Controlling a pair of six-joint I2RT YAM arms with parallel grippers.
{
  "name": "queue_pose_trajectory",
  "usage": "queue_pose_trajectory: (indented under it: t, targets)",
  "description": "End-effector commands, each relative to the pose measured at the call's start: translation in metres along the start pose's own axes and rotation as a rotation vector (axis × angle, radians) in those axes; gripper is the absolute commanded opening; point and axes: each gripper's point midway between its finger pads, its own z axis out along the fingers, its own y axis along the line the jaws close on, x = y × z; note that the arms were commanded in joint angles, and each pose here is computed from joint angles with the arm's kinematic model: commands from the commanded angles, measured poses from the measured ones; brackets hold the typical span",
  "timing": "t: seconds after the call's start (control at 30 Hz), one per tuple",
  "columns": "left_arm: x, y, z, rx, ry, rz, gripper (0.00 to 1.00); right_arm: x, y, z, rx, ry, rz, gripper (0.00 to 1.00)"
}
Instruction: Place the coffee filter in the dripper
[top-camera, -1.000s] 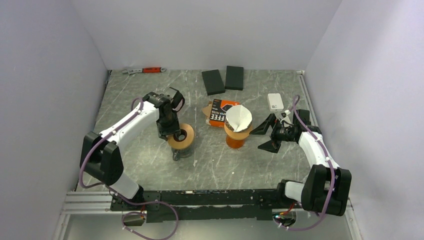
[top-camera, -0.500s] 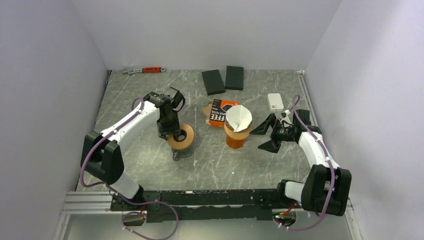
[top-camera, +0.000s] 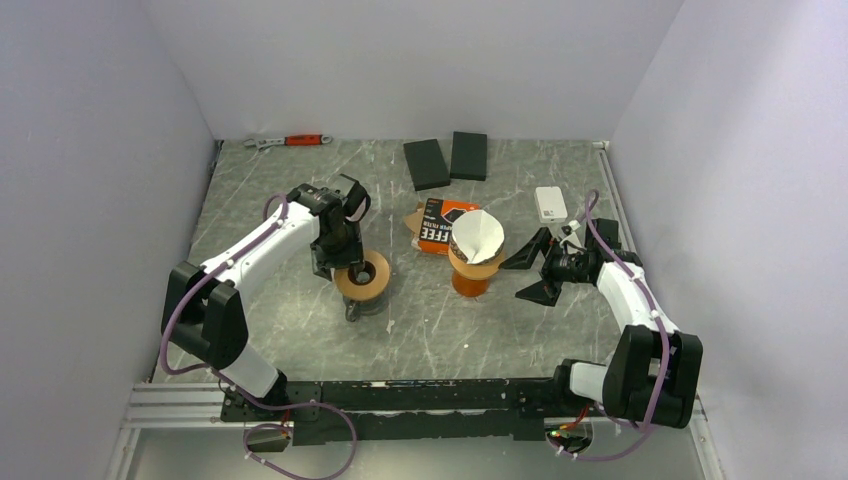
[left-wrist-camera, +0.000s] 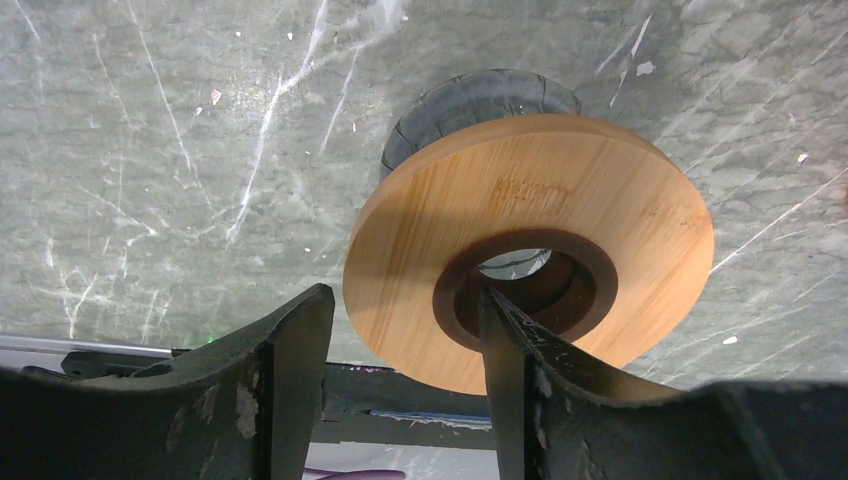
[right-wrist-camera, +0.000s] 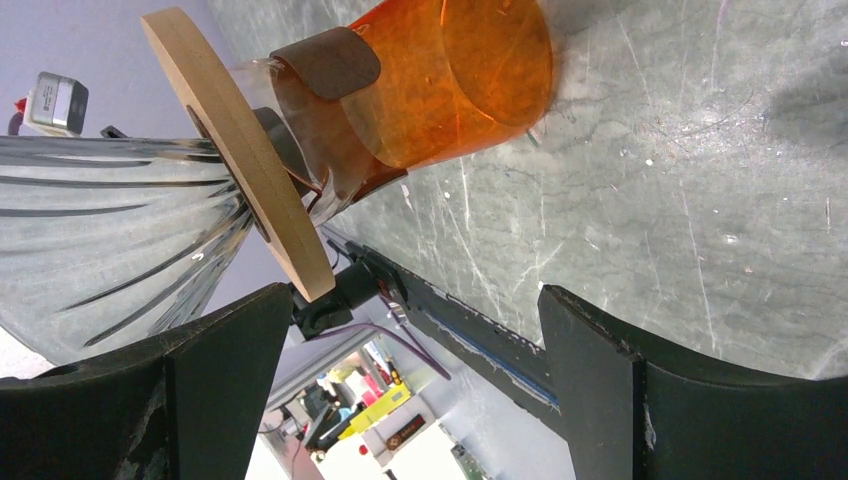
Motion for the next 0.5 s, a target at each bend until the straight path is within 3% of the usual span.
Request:
queue_pose_trajectory:
  t: [0.0, 0.23, 0.47]
  targets:
    - [-0.009, -0.005, -0.012, 0.032, -0.043, 0.014, 0.62, -0.011, 0.011, -0.004, -0.02, -0.026, -0.044, 1.0]
    - [-0.023, 0.0, -0.038, 0.013, -0.113, 0.014, 0.65, -0.013, 0.013, -0.005, -0.017, -0.027, -0.047, 1.0]
    - [-0.052, 0.002, -0.085, 0.054, -0.291, 0.033, 0.75, -0.017, 0.015, -0.006, -0.012, -0.03, -0.05, 1.0]
